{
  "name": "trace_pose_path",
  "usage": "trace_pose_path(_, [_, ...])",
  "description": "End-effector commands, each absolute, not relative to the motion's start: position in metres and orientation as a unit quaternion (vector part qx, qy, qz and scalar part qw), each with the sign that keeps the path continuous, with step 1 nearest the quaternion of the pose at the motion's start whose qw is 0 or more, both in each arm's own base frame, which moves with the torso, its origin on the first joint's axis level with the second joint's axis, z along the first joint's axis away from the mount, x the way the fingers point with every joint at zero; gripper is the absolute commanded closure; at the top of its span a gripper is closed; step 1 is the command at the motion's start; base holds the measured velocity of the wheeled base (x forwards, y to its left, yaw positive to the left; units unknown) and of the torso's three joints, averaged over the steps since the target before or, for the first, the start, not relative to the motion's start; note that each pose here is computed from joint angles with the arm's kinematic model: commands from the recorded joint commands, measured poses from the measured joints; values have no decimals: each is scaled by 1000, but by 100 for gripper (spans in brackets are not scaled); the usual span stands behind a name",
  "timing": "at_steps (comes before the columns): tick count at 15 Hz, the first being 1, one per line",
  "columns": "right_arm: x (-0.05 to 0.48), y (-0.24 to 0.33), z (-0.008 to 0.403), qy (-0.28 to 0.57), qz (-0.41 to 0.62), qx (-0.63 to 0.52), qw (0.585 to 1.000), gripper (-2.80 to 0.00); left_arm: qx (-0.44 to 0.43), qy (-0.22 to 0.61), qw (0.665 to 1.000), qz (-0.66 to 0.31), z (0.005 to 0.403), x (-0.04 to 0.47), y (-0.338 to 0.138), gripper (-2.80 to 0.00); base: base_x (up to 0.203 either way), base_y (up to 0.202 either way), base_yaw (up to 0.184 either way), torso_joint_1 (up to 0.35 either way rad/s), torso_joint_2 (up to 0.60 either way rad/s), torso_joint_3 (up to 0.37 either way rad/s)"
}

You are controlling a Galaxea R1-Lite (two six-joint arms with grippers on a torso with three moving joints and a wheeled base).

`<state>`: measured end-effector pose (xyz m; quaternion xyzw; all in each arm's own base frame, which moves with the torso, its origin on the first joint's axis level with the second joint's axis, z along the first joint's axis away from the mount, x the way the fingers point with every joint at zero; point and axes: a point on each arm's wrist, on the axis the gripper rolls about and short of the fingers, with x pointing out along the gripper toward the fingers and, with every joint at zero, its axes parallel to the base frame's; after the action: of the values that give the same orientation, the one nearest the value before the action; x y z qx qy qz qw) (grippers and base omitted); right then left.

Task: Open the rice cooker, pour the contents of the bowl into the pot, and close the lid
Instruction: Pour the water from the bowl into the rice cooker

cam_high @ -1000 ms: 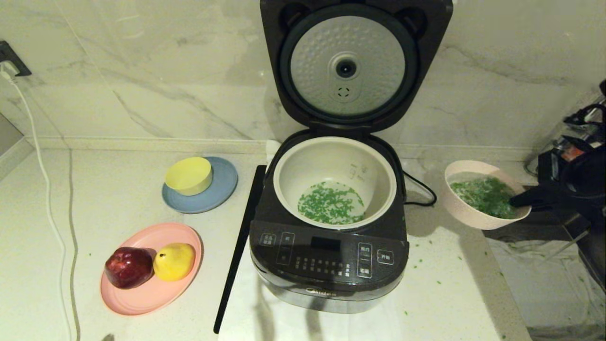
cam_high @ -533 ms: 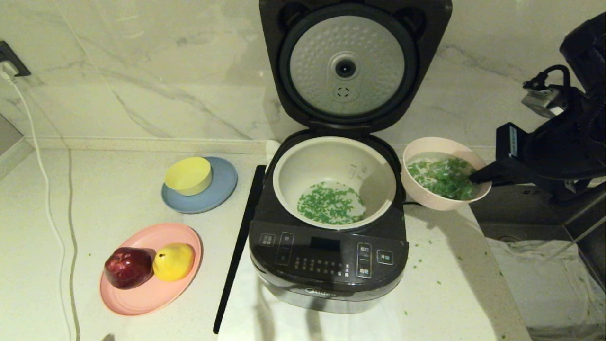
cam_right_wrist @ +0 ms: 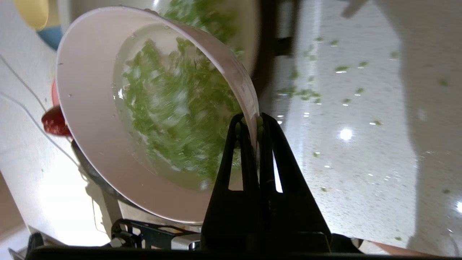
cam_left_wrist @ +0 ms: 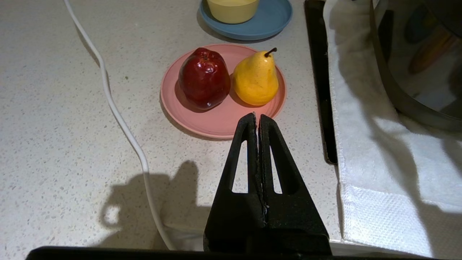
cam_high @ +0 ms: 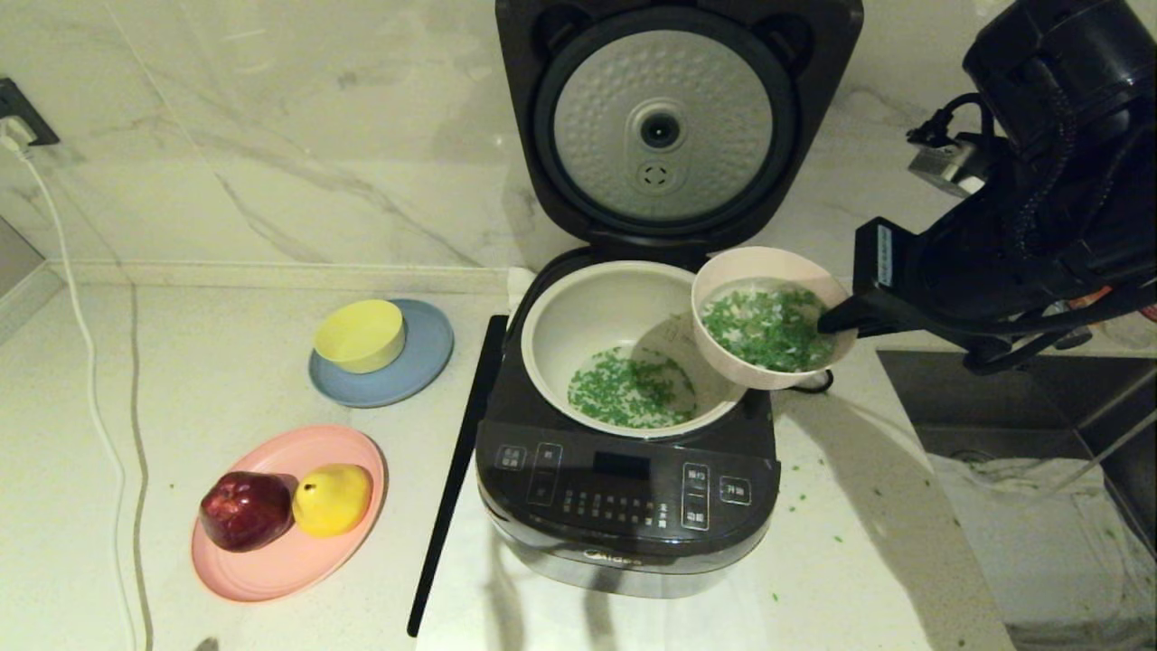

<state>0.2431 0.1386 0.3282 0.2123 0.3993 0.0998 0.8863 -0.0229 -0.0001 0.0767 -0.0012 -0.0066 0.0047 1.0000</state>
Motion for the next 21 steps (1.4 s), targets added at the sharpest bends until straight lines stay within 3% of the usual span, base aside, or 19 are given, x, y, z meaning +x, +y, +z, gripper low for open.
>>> trace_pose_path(1, [247,157,324,407,116,202,883,0,-1,-2,1000,5,74,-22,0,0,0,0,0,0,0,0])
trace_pose_path(12, [263,205,305,398,121,190,889,0,-1,-2,1000,5,74,-22,0,0,0,0,0,0,0,0])
trace_pose_path(21, [279,241,285,343,87,169,920,0,-1,-2,1000,5,74,-22,0,0,0,0,0,0,0,0])
